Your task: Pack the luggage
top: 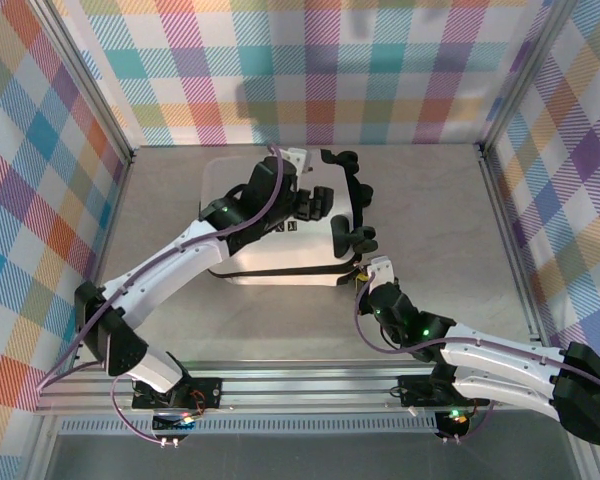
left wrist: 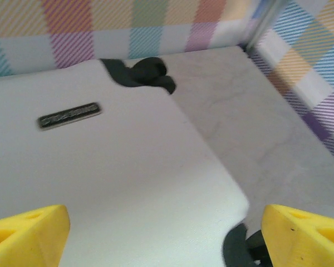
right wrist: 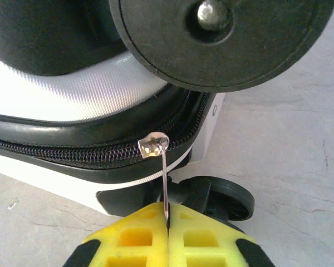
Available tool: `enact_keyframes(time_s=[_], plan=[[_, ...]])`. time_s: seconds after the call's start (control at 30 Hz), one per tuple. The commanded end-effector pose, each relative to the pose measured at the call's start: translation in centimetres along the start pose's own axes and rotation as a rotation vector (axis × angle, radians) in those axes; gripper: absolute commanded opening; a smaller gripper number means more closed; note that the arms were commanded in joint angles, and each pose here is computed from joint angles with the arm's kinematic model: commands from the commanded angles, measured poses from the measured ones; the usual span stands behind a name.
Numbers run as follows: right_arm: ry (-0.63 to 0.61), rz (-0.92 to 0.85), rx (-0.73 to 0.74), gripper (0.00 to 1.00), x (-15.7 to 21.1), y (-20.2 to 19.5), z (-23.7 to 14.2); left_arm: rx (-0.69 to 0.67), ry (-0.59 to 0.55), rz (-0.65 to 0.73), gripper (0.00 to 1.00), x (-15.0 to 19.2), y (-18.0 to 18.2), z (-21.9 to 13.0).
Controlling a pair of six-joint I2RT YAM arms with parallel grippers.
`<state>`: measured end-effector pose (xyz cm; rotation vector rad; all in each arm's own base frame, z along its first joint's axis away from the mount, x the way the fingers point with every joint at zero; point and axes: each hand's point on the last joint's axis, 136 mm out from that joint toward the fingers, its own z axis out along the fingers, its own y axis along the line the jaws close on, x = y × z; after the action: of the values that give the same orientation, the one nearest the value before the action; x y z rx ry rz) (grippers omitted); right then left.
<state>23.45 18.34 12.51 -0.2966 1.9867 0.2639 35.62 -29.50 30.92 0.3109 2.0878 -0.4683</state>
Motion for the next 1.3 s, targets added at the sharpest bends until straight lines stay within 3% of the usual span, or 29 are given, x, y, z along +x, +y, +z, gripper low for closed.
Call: enact_keyframes(time_s=[0.0, 0.27, 0.53, 0.7, 0.9, 1.0, 1.13, 1.27], plan=[[0.001, -0.023, -0.034, 0.0, 0.5, 0.3, 0.0, -0.173, 0.021, -0.02, 0.9, 1.8, 4.0, -2.0], [0.01, -0.038, -0.066, 0.0, 0.8, 1.1, -0.3, -0.451, 0.0, -0.1, 1.0, 2.3, 13.0, -6.7], [0.014, -0.043, -0.081, 0.0, 0.7, 1.3, -0.6, -0.533, 0.093, -0.314, 1.0, 4.4, 21.9, -5.1], [0.01, -0.049, -0.11, 0.0, 0.6, 1.7, -1.0, -0.512, 0.121, -0.36, 1.0, 4.9, 23.7, -3.2], [-0.003, -0.119, -0.151, 0.0, 0.1, 4.5, -1.1, -0.386, 0.074, -0.314, 0.96, 1.7, 20.4, -2.9], [-0.012, -0.155, -0.181, 0.0, 0.2, 6.4, -1.1, -0.306, 0.036, -0.253, 0.95, -0.2, 16.9, -3.2], [-0.016, -0.144, -0.205, 0.0, 0.2, 7.5, -1.1, -0.153, -0.017, -0.163, 0.95, -2.4, 10.0, -3.3], [-0.022, -0.131, -0.165, 0.0, 0.1, 6.4, -1.4, 0.097, -0.009, -0.094, 0.95, -2.8, 0.6, -1.7]])
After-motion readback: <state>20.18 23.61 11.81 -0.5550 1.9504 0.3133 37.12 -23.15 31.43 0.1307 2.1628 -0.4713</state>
